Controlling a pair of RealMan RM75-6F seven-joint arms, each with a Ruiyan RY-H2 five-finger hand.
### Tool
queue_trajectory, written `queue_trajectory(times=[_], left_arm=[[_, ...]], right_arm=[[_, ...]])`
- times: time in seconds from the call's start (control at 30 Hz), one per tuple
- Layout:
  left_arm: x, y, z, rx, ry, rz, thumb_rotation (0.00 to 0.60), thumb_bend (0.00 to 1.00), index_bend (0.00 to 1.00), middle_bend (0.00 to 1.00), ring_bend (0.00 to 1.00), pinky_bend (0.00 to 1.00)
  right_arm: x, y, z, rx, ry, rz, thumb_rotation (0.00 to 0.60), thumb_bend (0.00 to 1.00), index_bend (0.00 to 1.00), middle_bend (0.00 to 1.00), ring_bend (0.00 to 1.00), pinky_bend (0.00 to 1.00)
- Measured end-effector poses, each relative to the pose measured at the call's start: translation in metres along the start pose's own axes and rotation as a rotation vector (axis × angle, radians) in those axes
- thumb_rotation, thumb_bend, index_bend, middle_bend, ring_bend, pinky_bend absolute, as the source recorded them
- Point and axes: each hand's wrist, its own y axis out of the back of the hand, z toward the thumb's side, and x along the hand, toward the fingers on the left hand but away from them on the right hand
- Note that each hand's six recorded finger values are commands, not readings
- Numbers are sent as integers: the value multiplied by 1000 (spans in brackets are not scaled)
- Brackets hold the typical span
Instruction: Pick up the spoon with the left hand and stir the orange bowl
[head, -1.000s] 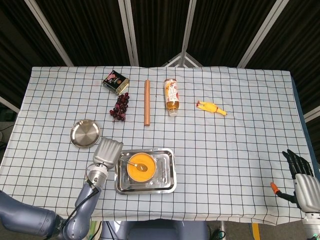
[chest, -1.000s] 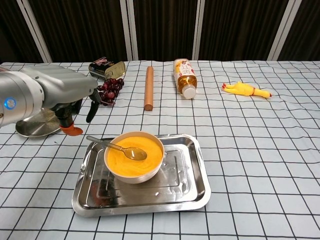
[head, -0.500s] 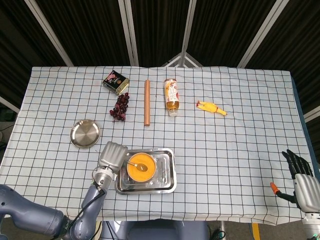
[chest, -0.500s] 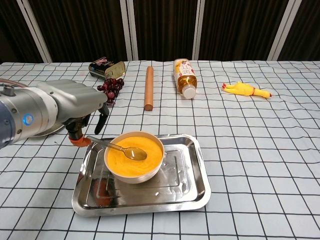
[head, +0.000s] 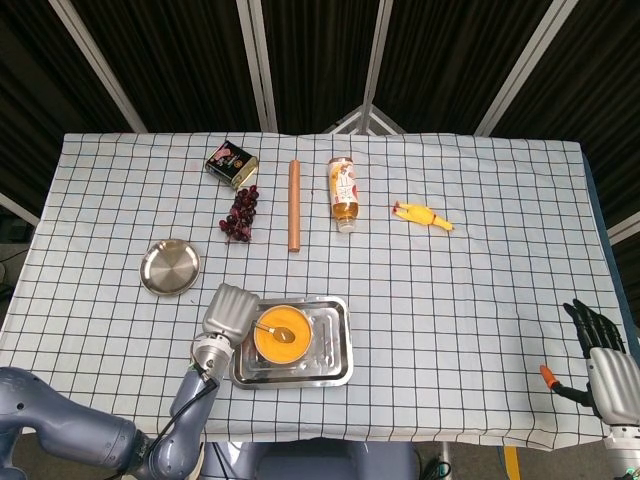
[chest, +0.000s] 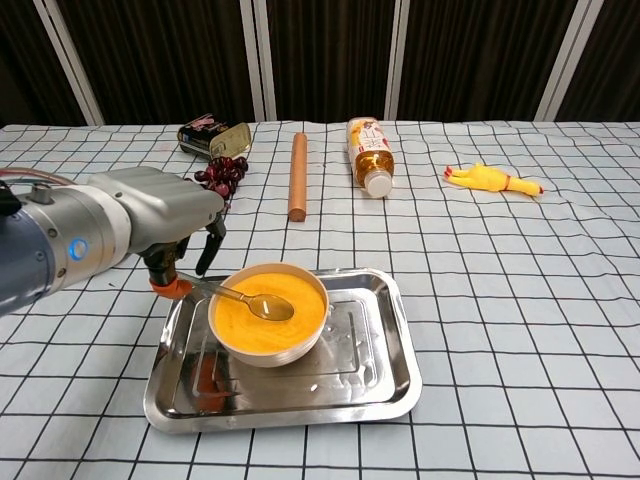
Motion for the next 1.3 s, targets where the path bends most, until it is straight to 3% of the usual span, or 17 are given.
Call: queue_trajectory(times=[0.67,1.3], left_arm=[[3,-2,4,8,3,-6,600,483,505,1000,1000,1000],[3,-2,5,14,2,5,600,589,584,1000,1000,1000]], right_arm=[[0,0,0,-3,-2,0,600,339,0,0,0,0],[0,0,0,-1,-2,1,600,339,0,0,0,0]])
